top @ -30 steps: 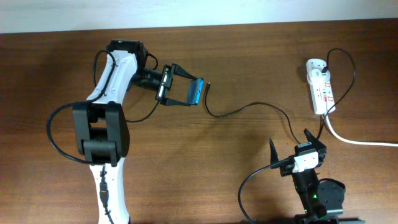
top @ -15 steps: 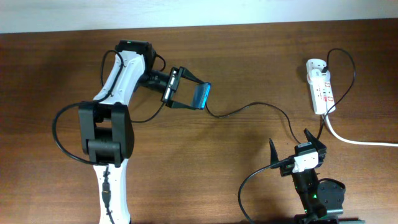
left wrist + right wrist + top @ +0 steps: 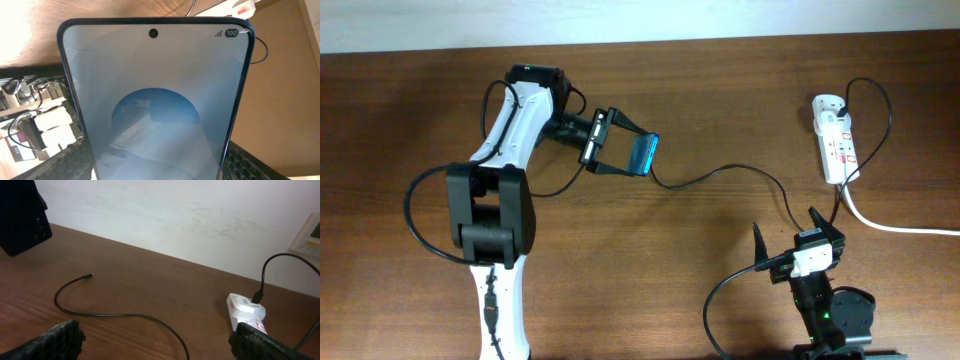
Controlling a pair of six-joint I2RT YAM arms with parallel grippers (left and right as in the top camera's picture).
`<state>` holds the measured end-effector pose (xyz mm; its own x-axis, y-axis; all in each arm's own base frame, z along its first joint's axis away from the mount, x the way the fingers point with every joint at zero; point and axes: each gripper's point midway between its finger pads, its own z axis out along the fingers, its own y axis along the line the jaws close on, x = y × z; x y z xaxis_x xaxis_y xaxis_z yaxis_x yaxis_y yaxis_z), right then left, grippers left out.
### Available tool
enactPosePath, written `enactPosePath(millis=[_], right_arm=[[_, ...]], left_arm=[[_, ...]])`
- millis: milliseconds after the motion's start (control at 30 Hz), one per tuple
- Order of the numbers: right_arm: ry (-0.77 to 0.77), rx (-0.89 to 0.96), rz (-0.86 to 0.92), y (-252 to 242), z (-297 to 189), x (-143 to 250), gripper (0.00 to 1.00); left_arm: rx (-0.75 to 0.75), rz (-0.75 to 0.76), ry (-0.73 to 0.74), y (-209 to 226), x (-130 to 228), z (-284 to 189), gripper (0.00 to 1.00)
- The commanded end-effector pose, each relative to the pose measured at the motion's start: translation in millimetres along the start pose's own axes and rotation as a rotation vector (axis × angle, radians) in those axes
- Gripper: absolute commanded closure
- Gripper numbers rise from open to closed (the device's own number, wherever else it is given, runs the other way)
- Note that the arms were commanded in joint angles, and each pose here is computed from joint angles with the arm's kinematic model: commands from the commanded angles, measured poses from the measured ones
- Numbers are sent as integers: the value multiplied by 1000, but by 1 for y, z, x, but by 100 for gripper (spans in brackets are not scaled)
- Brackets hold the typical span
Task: Plug charger to phone and switch on socket
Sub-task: 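Bring the right gripper to the phone and grasp its side edge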
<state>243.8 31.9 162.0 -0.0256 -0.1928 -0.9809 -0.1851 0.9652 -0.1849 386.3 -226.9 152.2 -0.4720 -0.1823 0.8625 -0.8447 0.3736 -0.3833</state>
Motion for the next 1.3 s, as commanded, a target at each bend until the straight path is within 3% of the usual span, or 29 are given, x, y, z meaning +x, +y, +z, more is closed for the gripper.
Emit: enactPosePath(millis=[0, 300, 667, 833, 1000, 1033, 1067, 1267], right_arm=[[-13, 4, 79, -1, -1, -6, 2], [4, -120, 234, 7, 2, -70, 2], [299, -486, 393, 39, 55, -150, 2], [368, -686, 469, 63, 64, -154, 2], [442, -686, 656, 65, 88, -143, 1], [512, -648, 777, 64, 104, -128, 19], [548, -624, 836, 64, 112, -119, 23], [663, -616, 1005, 104, 157, -85, 31]], left_arm=[[-10, 14, -37, -3, -6, -2, 100], [-106, 96, -269, -2, -44, -13, 100], [-170, 178, -703, -43, -9, -79, 100], [-167, 75, -871, -44, -2, -91, 100], [-212, 46, -1003, -42, -7, -83, 100], [-214, 64, -1003, -45, -5, -77, 100], [-210, 60, -1003, -45, -5, -76, 100], [-202, 44, -999, -45, -4, -73, 100]])
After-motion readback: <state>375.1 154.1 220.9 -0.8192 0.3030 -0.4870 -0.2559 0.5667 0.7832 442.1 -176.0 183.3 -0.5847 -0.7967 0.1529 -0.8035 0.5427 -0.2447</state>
